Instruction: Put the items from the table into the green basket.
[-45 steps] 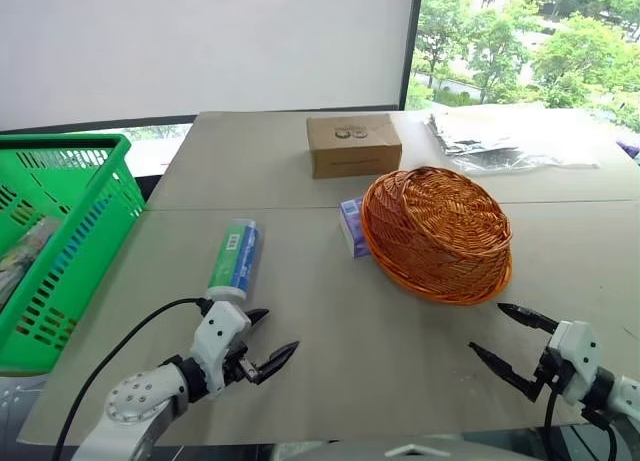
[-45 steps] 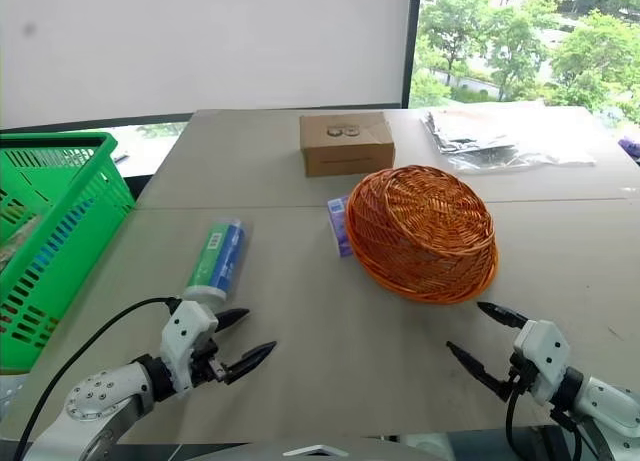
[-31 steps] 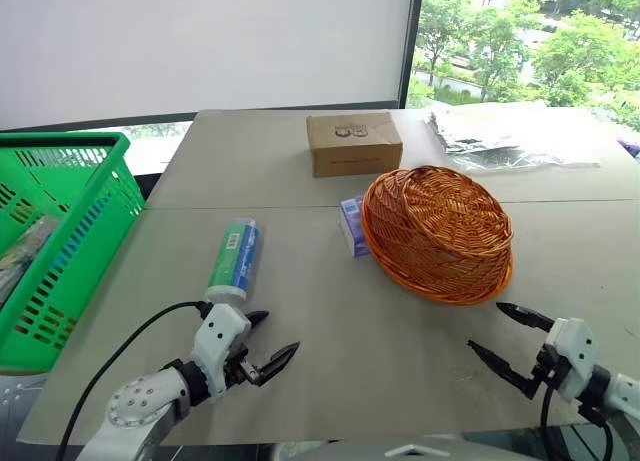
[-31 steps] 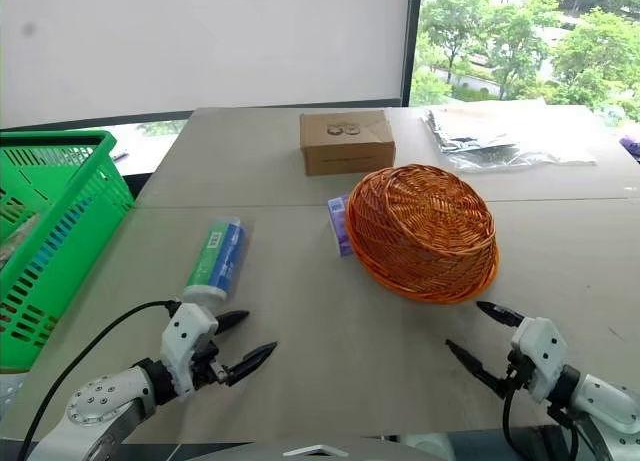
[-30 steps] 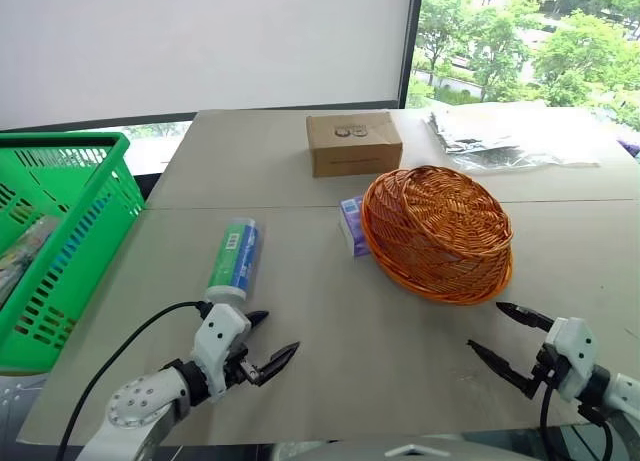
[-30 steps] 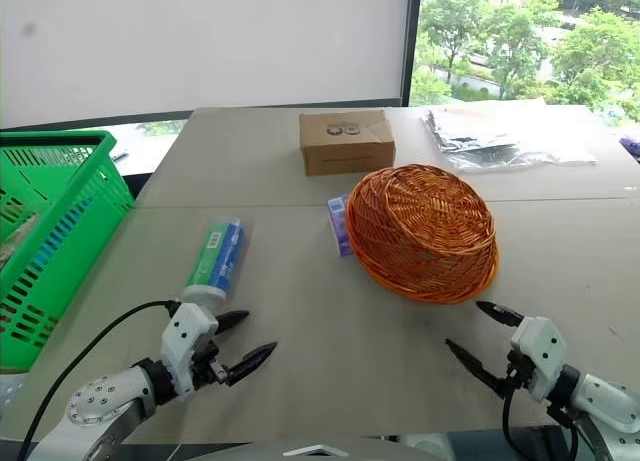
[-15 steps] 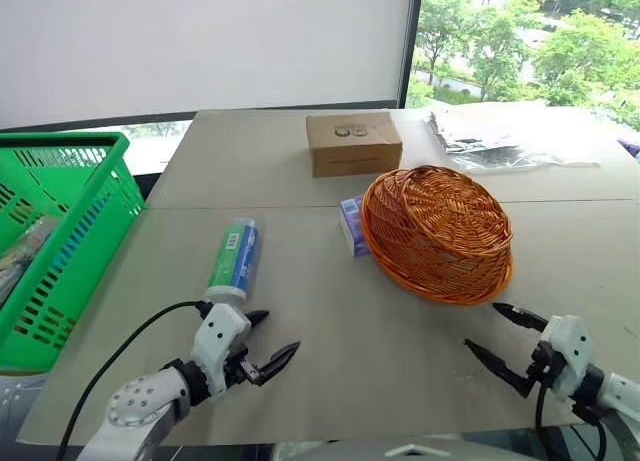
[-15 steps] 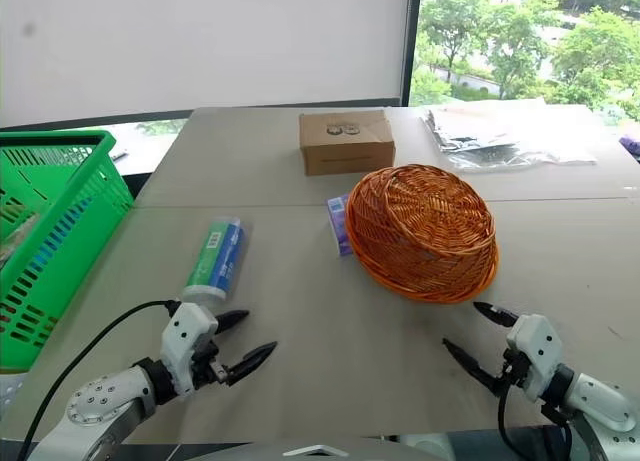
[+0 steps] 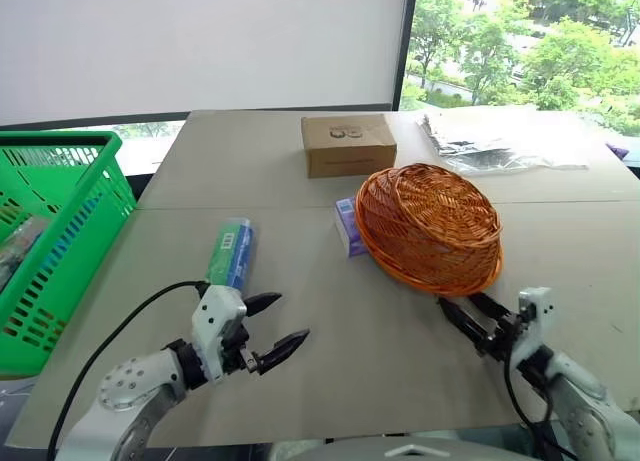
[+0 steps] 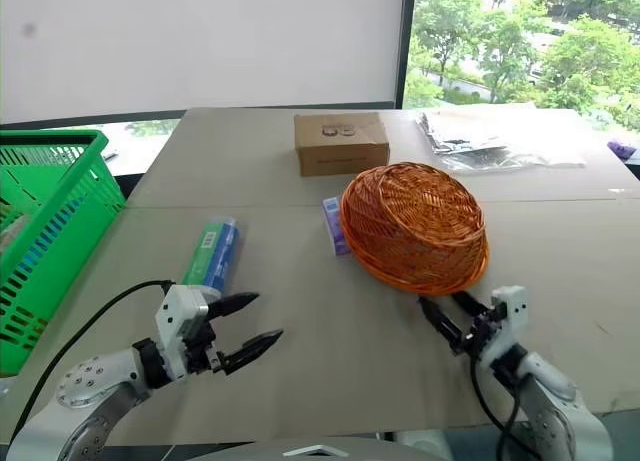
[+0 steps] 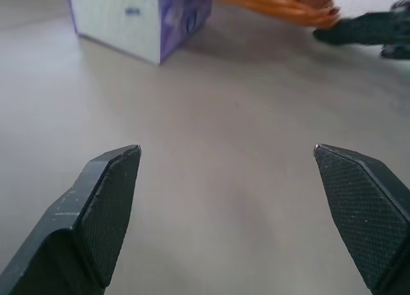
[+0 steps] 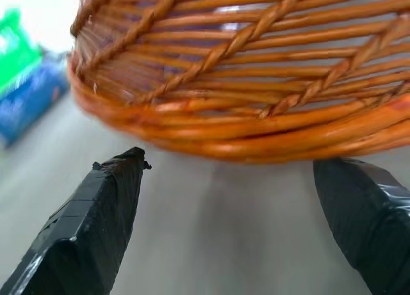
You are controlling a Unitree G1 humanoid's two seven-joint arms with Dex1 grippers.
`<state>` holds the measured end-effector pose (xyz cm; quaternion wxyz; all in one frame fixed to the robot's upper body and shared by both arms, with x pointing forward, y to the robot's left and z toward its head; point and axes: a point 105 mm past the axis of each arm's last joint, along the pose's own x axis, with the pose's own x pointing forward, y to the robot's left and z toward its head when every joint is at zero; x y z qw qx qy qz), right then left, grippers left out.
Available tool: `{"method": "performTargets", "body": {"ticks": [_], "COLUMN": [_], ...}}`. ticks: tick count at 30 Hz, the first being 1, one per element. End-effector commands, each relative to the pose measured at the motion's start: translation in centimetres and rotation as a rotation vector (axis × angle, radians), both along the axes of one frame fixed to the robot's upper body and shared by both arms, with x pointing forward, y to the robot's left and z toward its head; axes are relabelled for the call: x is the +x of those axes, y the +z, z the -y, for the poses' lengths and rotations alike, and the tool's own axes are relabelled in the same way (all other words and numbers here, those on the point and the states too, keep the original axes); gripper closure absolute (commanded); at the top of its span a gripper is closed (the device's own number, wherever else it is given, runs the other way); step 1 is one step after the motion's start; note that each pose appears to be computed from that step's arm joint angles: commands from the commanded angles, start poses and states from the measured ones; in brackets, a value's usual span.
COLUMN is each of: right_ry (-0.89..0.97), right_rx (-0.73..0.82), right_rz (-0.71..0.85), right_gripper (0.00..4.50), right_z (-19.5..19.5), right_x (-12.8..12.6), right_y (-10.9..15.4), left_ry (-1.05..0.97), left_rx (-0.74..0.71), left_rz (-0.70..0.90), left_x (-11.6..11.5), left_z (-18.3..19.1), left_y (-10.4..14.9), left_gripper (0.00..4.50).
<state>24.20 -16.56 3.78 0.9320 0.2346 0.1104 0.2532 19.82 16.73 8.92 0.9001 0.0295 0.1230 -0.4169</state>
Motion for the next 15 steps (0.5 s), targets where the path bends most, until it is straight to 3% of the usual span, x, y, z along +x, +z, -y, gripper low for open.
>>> {"method": "performTargets", "body": {"ticks": [1, 6, 15], "right_ry": [-0.059, -0.093, -0.117], "right_rx": [0.048, 0.189, 0.240], "right_rz": [0.051, 0.172, 0.182], "right_gripper": [0.00, 0.00, 0.00], "right_z": [-0.1, -0.5, -0.6], "right_x": [1.6, 3.2, 4.4], "right_y": [1.3, 5.0, 6.0], "left_ry": [0.020, 0.035, 0.043], "left_rx": [-0.013, -0.019, -0.022], "left_rz": [0.067, 0.076, 0.076], "left_x": [0.5, 0.6, 0.6], "left_z": [0.0, 0.1, 0.5], "left_y": [1.8, 2.1, 2.0], "left_gripper": [0.05, 0.05, 0.05]}}
